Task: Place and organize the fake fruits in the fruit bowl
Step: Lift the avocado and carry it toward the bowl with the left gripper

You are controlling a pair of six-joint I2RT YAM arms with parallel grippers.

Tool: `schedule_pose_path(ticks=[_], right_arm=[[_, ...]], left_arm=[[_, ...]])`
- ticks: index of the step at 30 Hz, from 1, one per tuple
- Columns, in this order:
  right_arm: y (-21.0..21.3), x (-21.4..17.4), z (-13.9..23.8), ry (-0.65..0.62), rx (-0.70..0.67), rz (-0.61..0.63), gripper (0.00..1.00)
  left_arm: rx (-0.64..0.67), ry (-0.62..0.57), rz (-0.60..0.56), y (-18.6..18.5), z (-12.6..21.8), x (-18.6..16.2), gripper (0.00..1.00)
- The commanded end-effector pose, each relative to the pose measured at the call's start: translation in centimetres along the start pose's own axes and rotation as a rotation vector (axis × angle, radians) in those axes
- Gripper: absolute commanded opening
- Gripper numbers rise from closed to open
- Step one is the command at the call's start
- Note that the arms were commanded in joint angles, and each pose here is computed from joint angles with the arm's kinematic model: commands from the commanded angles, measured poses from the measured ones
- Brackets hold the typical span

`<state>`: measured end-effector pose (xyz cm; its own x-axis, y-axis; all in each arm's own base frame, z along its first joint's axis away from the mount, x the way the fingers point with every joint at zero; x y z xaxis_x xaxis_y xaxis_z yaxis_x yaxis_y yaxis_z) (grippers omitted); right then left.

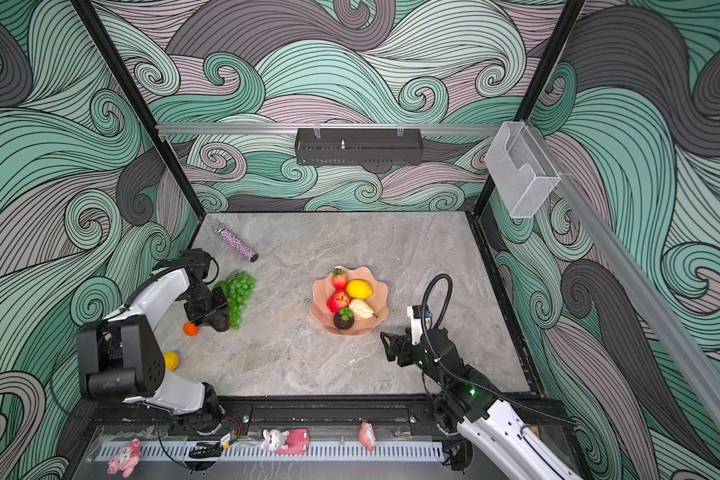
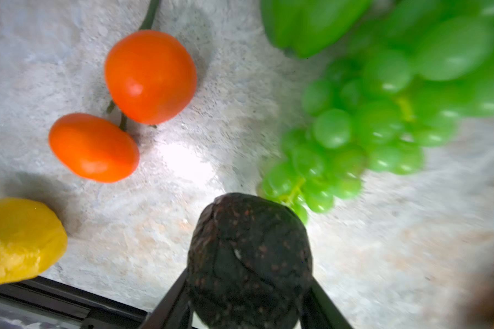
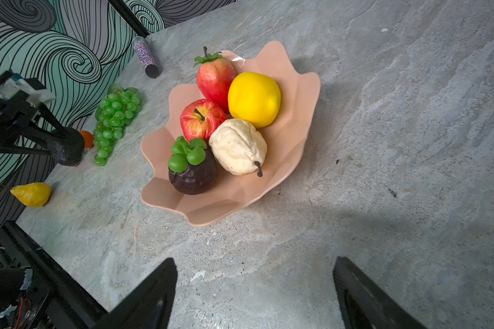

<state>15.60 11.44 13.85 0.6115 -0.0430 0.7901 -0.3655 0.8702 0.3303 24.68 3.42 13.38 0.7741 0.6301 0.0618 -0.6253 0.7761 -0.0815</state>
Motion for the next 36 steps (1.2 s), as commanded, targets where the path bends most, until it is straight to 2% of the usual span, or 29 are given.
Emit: schedule_pose_path(ticks=[1,5,7,10,16,22,25,29,36], right_arm=[[0.1,0.1,-0.2,0.002,0.001,-0.002,0.87],[0.9,0.3,-0.8,0.023,0.046,-0.003,0.87],[1.6,0.3,-1.2,0.035,0.093,-0.004,0.86],[2.8,0.9,-1.4,0.034,0.16,-0.009,0.85],[5.3,2.7,-1.5,-0.002,0.288,-0.049,0.85],[7.5,3.9,-1.7,-0.048,0.373,-0.054,0.85],[8.3,4.3,-1.7,-0.089,0.404,-0.045,0.85],[9.4,4.0,-1.9,-0.132,0.466,-0.004,0.86],[10.3,4.0,-2.0,-0.194,0.471,0.066,0.87]], left_arm=[[-0.184,-0.037,0.069,-1.5,2.7,-1.1,0.54],[-0.422,-0.043,0.134,-3.6,4.9,-2.5,0.54],[-0.583,-0.052,0.188,-5.4,5.9,-2.8,0.54],[-0.736,-0.092,0.195,-8.4,7.6,-3.1,0.52],[-0.853,-0.109,0.056,-14.8,9.5,-6.0,0.52],[-0.982,-0.063,-0.037,-18.5,9.5,-9.9,0.53],[-1.026,-0.04,-0.075,-19.8,9.4,-11.7,0.52],[-1.062,-0.082,-0.137,-20.6,9.9,-14.0,0.52],[-1.107,-0.087,-0.254,-21.3,10.5,-17.7,0.52]])
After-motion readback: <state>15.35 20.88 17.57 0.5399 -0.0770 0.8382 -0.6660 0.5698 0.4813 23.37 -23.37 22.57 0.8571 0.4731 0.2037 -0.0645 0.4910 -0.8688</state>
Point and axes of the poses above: each gripper's point midway between its finger pads, its own z axis back along the fingers, its own y axis along the line the jaws close on, x = y × z, the point moved 4 cm from there along z, back along the fingers, and after that the axes turned 3 degrees about z, right-handed, at the moved point
